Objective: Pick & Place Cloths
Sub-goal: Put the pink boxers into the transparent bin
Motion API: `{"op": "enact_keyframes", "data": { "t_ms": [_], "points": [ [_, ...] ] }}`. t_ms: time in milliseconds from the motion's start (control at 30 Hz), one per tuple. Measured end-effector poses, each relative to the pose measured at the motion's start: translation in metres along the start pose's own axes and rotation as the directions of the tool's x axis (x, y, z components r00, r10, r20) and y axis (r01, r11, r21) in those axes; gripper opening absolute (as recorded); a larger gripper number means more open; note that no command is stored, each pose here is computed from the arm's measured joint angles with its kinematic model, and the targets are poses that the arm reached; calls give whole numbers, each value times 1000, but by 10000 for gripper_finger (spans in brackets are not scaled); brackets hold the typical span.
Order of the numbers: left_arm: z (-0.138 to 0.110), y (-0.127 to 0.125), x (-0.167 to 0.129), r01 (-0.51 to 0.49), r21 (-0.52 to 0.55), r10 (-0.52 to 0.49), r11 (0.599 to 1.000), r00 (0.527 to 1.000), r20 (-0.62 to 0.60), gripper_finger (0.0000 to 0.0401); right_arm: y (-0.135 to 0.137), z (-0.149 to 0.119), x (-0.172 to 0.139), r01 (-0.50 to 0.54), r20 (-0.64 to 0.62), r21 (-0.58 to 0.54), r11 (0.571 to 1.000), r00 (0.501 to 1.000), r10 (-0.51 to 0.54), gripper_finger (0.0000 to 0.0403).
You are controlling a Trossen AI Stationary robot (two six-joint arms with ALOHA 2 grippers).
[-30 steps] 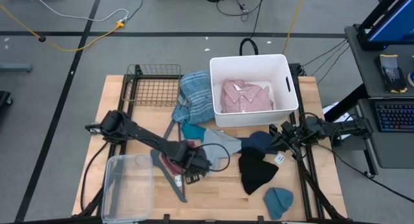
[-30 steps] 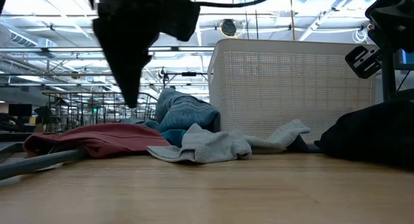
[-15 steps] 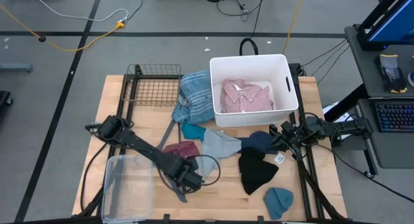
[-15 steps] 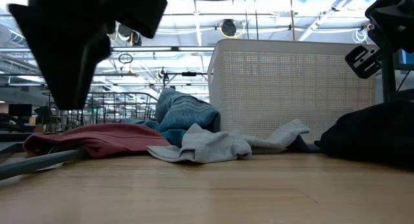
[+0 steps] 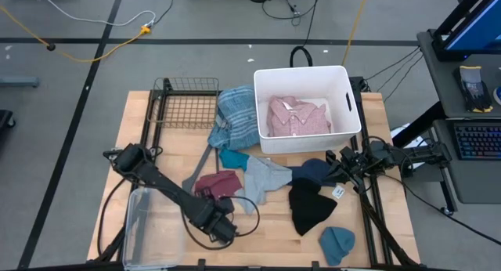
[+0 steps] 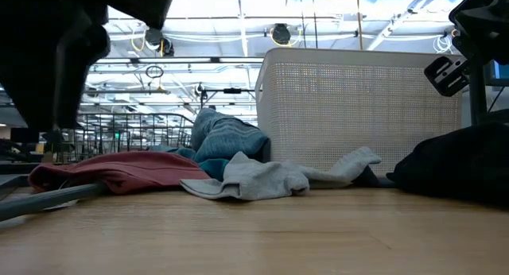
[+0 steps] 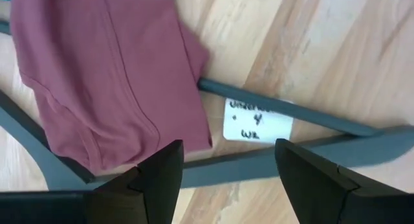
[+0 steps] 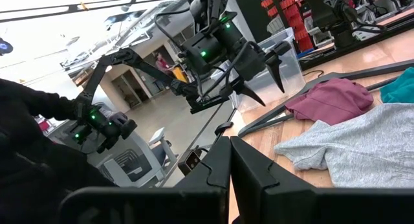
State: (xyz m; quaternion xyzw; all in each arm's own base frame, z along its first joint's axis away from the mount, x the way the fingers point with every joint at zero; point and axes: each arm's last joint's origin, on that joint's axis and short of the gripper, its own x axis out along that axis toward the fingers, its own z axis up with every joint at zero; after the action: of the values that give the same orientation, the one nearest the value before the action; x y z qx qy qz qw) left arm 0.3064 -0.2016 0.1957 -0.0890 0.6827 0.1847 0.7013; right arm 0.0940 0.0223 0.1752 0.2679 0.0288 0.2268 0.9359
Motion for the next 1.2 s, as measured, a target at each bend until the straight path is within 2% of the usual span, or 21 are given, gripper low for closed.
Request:
{"op": "enact_keyframes", "data": {
  "t_ms": [233, 567, 733, 1067, 1200],
  "points": [
    [-2, -1, 3, -12, 2, 12, 1000, 999, 34, 248, 0, 0, 0, 0, 0, 0, 1000, 1000, 0, 4],
    [-9, 4, 31, -8, -95, 6, 995, 1000, -25, 248, 0, 0, 0, 0, -1, 0, 1000, 1000, 0, 4],
    [-8, 1, 37, 32, -100, -31, 994, 999, 11, 248, 0, 0, 0, 0, -1, 0, 1000, 1000, 0, 4],
    [-13, 6, 53, 24, -100, -23, 995, 1000, 14, 248, 0, 0, 0, 0, -1, 1, 1000, 1000, 0, 4],
    [-13, 6, 55, 38, -100, -36, 994, 999, 21, 231, 0, 0, 0, 0, -1, 10, 1000, 1000, 0, 4]
  ]
}}
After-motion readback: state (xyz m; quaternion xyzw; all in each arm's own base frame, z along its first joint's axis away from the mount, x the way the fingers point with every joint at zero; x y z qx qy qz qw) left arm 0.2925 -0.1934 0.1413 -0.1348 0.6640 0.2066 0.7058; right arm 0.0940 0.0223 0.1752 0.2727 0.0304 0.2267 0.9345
